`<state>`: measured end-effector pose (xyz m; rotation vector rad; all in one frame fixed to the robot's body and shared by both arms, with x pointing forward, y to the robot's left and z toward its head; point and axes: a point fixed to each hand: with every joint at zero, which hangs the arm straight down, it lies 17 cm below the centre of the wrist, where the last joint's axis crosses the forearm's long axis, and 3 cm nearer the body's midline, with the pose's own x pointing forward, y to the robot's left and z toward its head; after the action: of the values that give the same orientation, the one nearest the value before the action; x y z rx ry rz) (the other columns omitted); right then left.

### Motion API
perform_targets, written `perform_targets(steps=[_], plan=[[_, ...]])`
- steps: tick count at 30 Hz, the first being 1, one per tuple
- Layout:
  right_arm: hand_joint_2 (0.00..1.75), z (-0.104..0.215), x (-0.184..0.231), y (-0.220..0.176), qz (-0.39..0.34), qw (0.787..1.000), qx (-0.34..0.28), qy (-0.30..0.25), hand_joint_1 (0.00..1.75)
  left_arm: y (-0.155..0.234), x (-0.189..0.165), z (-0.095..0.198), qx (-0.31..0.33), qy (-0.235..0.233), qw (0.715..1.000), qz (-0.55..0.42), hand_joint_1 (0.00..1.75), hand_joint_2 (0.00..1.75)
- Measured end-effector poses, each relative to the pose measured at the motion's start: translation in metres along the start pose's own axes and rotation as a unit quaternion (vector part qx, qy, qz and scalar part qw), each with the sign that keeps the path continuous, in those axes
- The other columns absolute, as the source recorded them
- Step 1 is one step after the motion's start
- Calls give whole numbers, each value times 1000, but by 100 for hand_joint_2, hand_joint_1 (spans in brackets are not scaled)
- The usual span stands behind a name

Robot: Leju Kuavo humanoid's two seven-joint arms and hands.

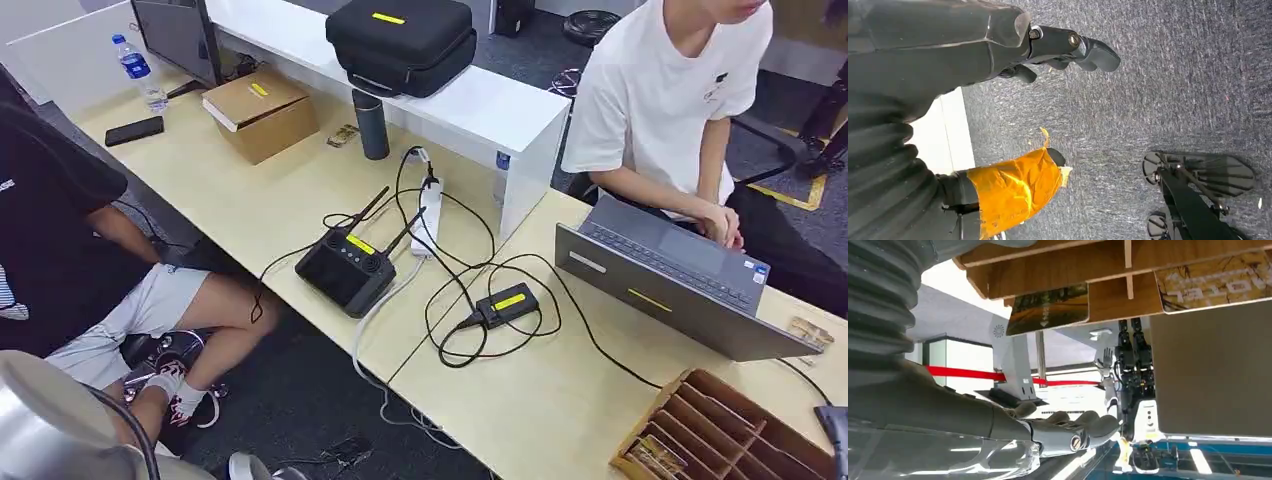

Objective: Pass the card to the sensor for recognition and then transmit it.

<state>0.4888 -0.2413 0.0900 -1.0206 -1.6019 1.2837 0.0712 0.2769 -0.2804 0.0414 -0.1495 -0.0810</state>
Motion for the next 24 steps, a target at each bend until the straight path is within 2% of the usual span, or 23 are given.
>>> perform_targets(steps=[14, 24], plan=[[175, -28, -1, -19, 3, 1000, -15, 4, 0, -1, 0, 0, -2, 0, 1000, -4, 0, 175], [175, -29, -7, -13, 4, 1000, -6, 11, 0, -1, 0, 0, -3, 0, 1000, -4, 0, 175]])
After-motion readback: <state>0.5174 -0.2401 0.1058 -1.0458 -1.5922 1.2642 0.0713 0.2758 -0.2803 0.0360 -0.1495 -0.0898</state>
